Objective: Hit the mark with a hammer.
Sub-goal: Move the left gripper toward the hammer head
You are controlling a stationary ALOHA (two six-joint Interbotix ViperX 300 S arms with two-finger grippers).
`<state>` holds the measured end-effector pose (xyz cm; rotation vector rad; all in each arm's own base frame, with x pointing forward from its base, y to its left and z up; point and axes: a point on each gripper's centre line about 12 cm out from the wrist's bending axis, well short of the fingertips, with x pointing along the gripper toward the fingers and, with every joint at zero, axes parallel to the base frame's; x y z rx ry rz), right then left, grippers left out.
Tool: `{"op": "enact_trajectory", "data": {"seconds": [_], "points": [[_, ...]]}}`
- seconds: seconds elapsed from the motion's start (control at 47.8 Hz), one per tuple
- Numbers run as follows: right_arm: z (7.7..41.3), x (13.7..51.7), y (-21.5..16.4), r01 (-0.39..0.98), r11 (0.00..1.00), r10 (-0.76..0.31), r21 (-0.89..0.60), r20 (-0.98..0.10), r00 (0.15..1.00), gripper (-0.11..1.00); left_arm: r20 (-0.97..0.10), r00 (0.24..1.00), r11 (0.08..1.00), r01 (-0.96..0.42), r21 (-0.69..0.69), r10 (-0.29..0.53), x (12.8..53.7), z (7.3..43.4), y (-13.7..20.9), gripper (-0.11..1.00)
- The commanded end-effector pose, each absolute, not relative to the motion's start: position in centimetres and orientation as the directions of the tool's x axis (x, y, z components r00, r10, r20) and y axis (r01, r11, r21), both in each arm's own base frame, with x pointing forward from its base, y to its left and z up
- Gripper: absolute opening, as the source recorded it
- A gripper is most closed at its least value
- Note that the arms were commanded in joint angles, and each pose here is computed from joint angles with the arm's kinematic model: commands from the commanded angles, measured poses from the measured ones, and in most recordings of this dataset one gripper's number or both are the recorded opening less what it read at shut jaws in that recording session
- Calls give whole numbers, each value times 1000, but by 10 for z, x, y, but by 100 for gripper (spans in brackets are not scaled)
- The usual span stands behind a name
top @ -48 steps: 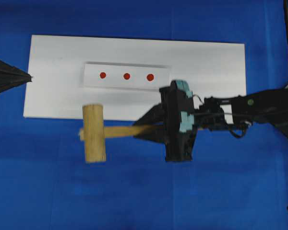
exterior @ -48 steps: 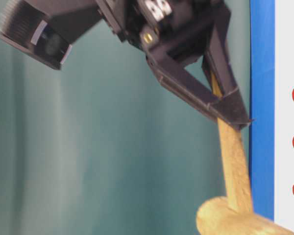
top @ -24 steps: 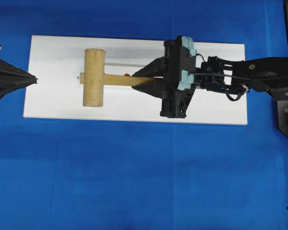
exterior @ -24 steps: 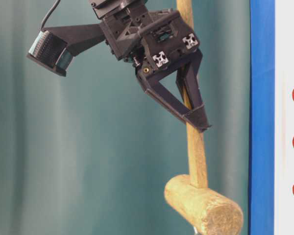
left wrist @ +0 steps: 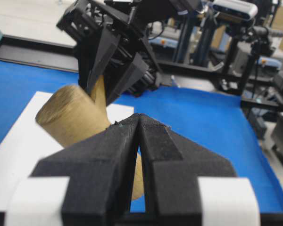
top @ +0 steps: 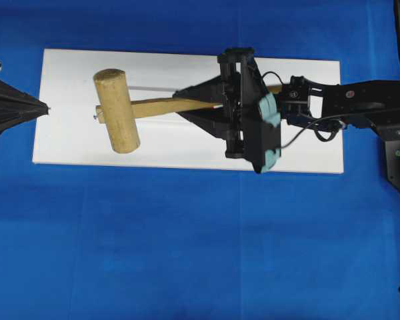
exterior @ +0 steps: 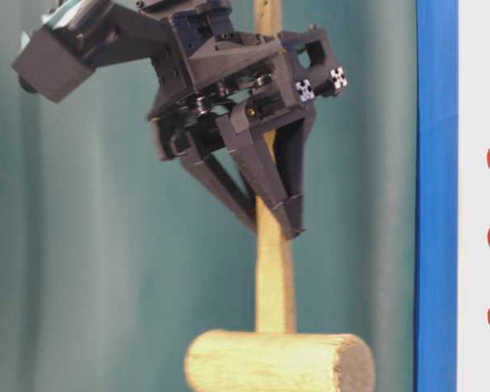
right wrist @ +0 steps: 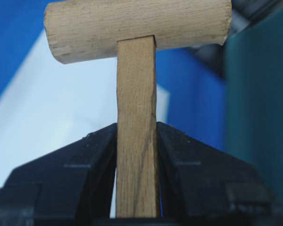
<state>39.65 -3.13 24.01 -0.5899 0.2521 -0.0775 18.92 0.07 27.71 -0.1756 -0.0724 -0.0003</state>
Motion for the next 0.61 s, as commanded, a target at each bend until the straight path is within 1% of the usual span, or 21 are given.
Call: {"op": "enact_trajectory", "data": {"seconds": [0.0, 0.063, 0.147, 0.586], "points": [[270, 397, -33, 64, 771, -159, -634, -94, 983, 10, 89, 996, 982, 10, -188, 7, 191, 283, 1, 0], [272, 397, -32, 68, 737, -160, -672, -76, 984, 10, 87, 996, 979, 11, -206, 7, 191, 282, 1, 0], [273, 397, -31, 76, 718, -163, -692, -61, 985, 10, 80, 997, 974, 12, -227, 7, 192, 280, 1, 0], [275, 397, -28, 74, 713, -156, -697, -54, 986, 10, 54, 998, 953, 5, -302, 11, 195, 275, 2, 0]]}}
